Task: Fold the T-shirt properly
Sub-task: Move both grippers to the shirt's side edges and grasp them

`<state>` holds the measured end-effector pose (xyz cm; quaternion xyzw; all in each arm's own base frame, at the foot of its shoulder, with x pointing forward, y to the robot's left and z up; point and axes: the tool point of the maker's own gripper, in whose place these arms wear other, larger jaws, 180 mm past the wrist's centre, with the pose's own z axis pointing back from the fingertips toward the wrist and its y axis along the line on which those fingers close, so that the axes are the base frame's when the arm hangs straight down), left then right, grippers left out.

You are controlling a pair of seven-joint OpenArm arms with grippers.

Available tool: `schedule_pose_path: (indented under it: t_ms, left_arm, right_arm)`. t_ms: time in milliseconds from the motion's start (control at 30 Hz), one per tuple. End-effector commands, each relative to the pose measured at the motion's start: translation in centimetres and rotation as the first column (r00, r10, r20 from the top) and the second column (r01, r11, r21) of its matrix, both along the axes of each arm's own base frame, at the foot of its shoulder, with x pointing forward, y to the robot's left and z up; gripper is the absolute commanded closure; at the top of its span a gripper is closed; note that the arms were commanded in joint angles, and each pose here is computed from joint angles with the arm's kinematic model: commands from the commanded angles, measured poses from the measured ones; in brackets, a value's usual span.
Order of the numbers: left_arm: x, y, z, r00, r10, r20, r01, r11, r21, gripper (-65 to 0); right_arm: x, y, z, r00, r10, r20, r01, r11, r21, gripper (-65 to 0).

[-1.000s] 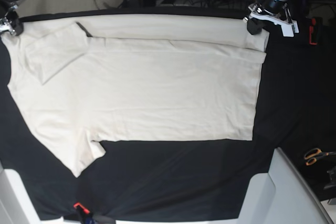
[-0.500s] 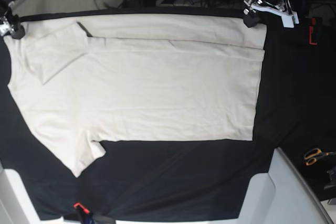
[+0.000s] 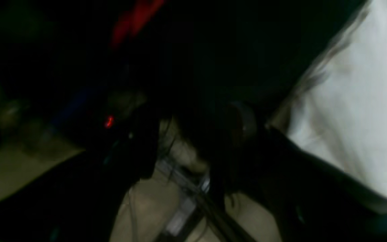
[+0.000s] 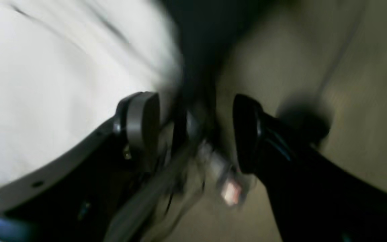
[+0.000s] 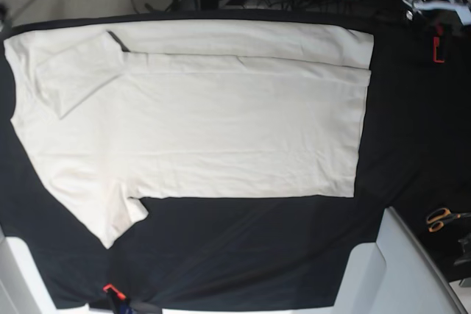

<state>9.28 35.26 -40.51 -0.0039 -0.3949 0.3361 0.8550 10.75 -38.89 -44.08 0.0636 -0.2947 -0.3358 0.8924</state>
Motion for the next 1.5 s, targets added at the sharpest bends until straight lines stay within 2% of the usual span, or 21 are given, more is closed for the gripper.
schedule_pose_path:
  t_ms: [0,100,233,300,433,500,567,700,900,1067,1133,1267,1300,1400,1467]
  left_arm:
    - [1.9,0.4,2.4,0.997,-0.053,0.057,0.05,0.998,0.046,-31.8]
    - [6.5,-0.5,4.9,0.98,-0.161,0.117,0.152,0.985,0.082,-31.9]
    - [13.4,-2.9,5.9,0.937,-0.313,0.155,0.303,0.949,0.082,-31.9]
    - [16.6,-4.2,5.9,0.908,-0.397,0.136,0.385,0.917,0.106,-31.9]
    - [21.4,-7.3,3.8,0.839,-0.544,0.011,0.532,0.825,0.19,-31.8]
    - [22.8,-8.1,2.8,0.812,-0.581,-0.06,0.578,0.784,0.228,-31.6]
    - [23.5,-8.4,2.1,0.798,-0.594,-0.098,0.598,0.764,0.244,-31.6]
    - [23.8,-7.8,2.2,0.814,-0.575,-0.086,0.577,0.781,0.239,-31.6]
    - [23.3,-6.1,2.3,0.856,-0.514,-0.062,0.513,0.827,0.229,-31.6]
    - [23.0,-5.3,2.3,0.862,-0.502,-0.073,0.504,0.83,0.239,-31.6]
    - [23.0,-5.3,2.3,0.862,-0.502,-0.075,0.504,0.83,0.24,-31.6]
    - [22.9,-5.5,2.2,0.861,-0.503,-0.075,0.505,0.83,0.237,-31.6]
    - [22.9,-5.6,2.1,0.86,-0.504,-0.074,0.507,0.83,0.234,-31.6]
    - [22.9,-6.0,2.0,0.856,-0.512,-0.075,0.514,0.826,0.231,-31.6]
    - [22.9,-6.0,2.0,0.856,-0.512,-0.075,0.514,0.826,0.231,-31.6]
  right_arm:
    - [1.5,-1.3,2.1,0.998,0.06,0.026,-0.058,0.996,-0.071,-33.0]
    - [6.7,-1.3,4.1,0.98,0.188,0.072,-0.177,0.975,-0.137,-33.3]
    - [14.0,-1.7,5.0,0.947,0.273,0.168,-0.244,0.954,-0.175,-33.3]
    - [17.0,-1.5,4.6,0.933,0.297,0.205,-0.263,0.949,-0.176,-33.3]
    - [21.5,-1.3,2.4,0.92,0.321,0.225,-0.282,0.94,-0.189,-33.3]
    - [23.0,-1.5,1.1,0.92,0.327,0.217,-0.279,0.934,-0.224,-33.3]
    - [23.4,-1.9,-0.3,0.926,0.326,0.191,-0.274,0.927,-0.256,-33.5]
    - [23.6,-1.2,-2.4,0.937,0.306,0.166,-0.259,0.931,-0.256,-33.5]
    - [23.6,1.9,-4.2,0.921,0.367,0.132,-0.329,0.913,-0.239,-33.3]
    - [22.7,3.0,-5.4,0.92,0.374,0.117,-0.344,0.914,-0.217,-32.4]
    - [22.6,3.0,-5.4,0.92,0.374,0.117,-0.343,0.914,-0.218,-25.8]
    - [22.5,2.6,-5.3,0.921,0.372,0.113,-0.341,0.913,-0.222,-2.0]
    - [22.5,2.6,-5.3,0.921,0.372,0.113,-0.341,0.913,-0.222,0.0]
    - [22.8,2.5,-4.9,0.917,0.378,0.126,-0.342,0.909,-0.236,-0.6]
    - [22.7,2.6,-4.5,0.901,0.411,0.137,-0.366,0.891,-0.268,-0.5]
